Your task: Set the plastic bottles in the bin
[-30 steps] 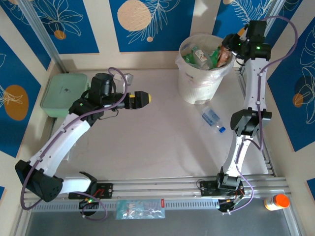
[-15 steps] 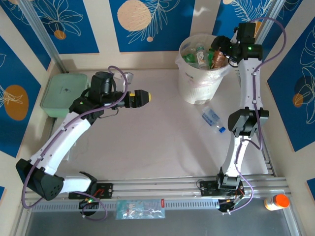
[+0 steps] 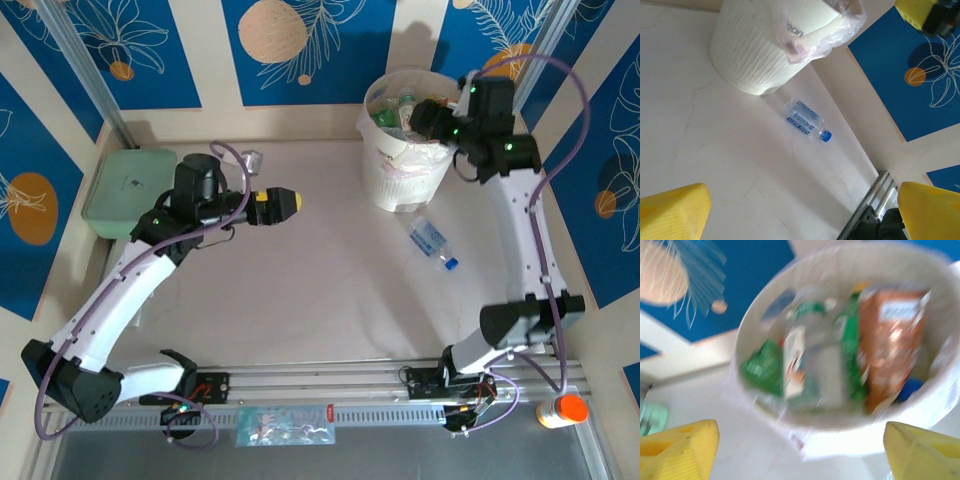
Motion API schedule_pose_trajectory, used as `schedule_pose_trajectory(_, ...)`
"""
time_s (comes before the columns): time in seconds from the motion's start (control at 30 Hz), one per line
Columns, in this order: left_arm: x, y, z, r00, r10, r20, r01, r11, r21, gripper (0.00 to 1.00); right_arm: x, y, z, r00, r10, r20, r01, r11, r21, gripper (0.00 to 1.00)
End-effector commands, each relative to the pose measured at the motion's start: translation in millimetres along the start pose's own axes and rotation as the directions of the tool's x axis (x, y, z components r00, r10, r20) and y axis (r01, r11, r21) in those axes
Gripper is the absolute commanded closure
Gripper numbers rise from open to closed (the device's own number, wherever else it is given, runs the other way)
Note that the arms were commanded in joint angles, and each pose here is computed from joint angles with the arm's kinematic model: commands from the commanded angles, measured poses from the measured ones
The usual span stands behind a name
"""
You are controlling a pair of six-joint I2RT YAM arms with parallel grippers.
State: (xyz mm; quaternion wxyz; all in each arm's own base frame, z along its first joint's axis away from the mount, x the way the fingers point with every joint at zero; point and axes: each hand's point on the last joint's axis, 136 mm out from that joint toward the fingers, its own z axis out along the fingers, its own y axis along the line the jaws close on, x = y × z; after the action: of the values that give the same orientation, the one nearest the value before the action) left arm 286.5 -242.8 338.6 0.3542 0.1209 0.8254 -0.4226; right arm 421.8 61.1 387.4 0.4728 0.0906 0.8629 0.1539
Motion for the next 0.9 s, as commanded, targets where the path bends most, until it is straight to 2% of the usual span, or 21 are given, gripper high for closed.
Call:
schedule_pose_trajectory(0.0, 2.2, 6.0, 3.2, 1.000, -0.013, 0.009, 0.013, 1.000, -0.005, 0.04, 21.1, 3.4, -9.4, 0.999, -0.032, 0.013, 0.032, 0.999, -0.030, 0.15)
schedule_pose_trajectory(0.17, 7.1, 7.2, -0.3, 1.000, -0.014, 0.019, 0.014, 1.000, -0.003, 0.04, 81.0, -16.3, -17.8, 0.999, 0.002, -0.045, -0.004, 0.999, -0.038, 0.14)
schedule_pose_trajectory(0.3, 13.3, 8.5, -0.1, 0.999, -0.040, 0.026, 0.040, 0.999, 0.017, 0.04, 122.9, -51.9, -17.1, 0.982, 0.173, -0.077, -0.177, 0.983, -0.050, 0.16)
schedule_pose_trajectory(0.47, 26.4, 13.5, 2.5, 0.998, -0.068, 0.012, 0.067, 0.997, 0.032, 0.04, 170.5, -103.6, 11.7, 0.923, 0.339, -0.181, -0.340, 0.940, 0.029, 0.17)
schedule_pose_trajectory(0.67, 33.0, 15.7, 3.2, 0.997, -0.071, 0.007, 0.071, 0.997, 0.040, 0.04, 189.6, -139.8, 49.6, 0.905, 0.351, -0.242, -0.320, 0.934, 0.158, 0.13)
schedule_pose_trajectory(0.87, 39.7, 13.6, 2.8, 0.997, -0.071, -0.010, 0.072, 0.995, 0.066, 0.04, 199.6, -160.7, 84.2, 0.895, 0.290, -0.337, -0.234, 0.952, 0.199, 0.08)
